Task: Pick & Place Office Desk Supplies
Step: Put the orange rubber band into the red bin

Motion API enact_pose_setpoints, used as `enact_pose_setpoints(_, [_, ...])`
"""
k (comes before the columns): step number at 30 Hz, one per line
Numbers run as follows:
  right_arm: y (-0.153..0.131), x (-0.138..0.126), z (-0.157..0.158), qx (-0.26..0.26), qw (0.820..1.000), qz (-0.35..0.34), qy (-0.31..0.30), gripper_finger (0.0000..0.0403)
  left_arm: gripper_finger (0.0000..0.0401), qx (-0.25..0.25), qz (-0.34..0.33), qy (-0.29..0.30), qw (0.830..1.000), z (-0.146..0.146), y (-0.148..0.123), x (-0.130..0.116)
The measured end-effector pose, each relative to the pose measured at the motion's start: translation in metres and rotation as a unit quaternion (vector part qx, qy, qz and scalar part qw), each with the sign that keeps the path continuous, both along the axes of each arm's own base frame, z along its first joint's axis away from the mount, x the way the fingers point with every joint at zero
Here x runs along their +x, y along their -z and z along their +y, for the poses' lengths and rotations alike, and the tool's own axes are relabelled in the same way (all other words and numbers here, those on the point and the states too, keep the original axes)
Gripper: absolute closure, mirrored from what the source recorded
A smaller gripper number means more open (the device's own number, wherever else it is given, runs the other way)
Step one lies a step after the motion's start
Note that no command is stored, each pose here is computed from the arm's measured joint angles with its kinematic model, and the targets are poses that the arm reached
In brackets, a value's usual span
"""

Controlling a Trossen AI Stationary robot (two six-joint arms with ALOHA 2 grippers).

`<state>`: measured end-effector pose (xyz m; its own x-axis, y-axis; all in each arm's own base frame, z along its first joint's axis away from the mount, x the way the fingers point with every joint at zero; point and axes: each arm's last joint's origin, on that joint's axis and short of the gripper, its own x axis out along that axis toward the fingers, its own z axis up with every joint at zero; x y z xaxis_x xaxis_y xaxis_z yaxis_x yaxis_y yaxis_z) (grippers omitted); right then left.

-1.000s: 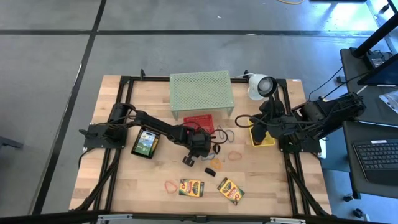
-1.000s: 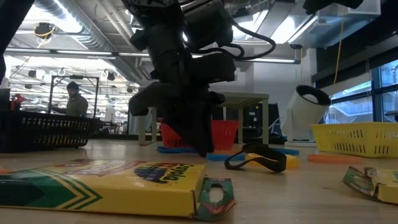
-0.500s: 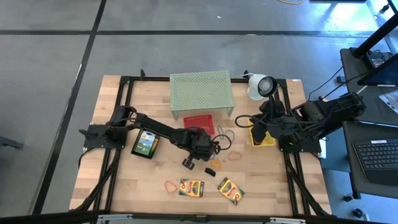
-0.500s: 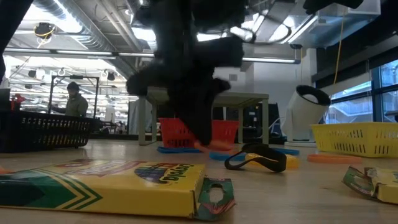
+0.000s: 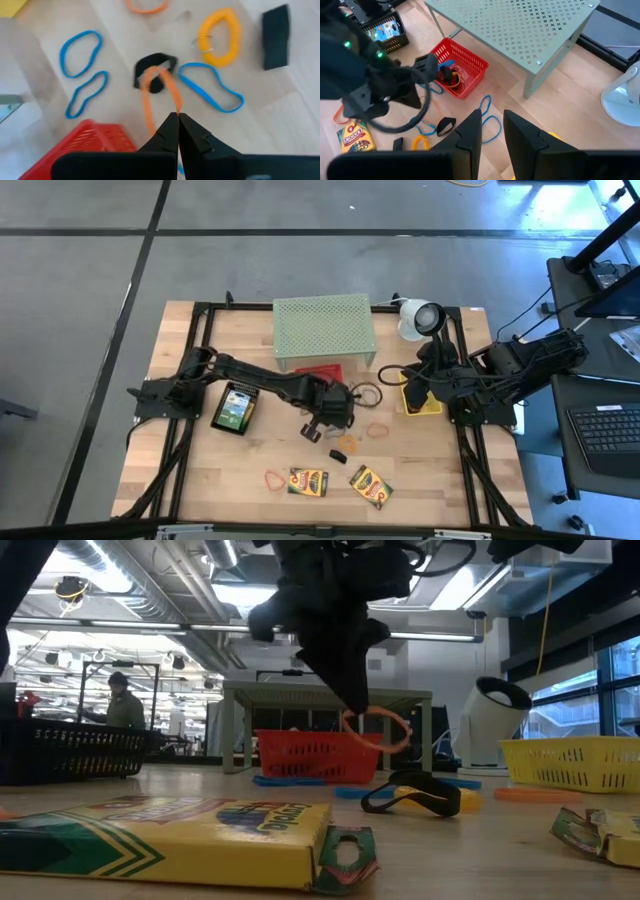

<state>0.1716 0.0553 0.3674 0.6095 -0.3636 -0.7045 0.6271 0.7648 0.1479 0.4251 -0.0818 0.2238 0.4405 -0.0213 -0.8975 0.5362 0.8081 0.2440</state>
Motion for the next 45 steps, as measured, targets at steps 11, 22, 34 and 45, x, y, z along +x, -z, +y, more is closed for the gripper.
enact_pose_setpoints(11, [0.0, 0.0, 0.0, -0.009, 1.0, 0.005, -0.009, 0.0321, 0.0399, -0.059, -0.003, -0.048, 0.997, 0.024, -0.017, 0.006])
enact_pose_setpoints(22, [0.0, 0.0, 0.0, -0.015, 1.0, 0.01, -0.015, 0.0321, 0.0399, -0.107, -0.023, -0.112, 0.988, 0.073, -0.039, 0.002])
enact_pose_setpoints(34, [0.0, 0.0, 0.0, -0.015, 1.0, 0.01, -0.016, 0.0321, 0.0399, -0.131, 0.052, -0.162, 0.977, 0.097, -0.017, -0.016])
enact_pose_setpoints(45, [0.0, 0.0, 0.0, -0.015, 1.0, 0.01, -0.016, 0.0321, 0.0399, -0.134, 0.083, -0.19, 0.969, 0.097, 0.019, -0.026])
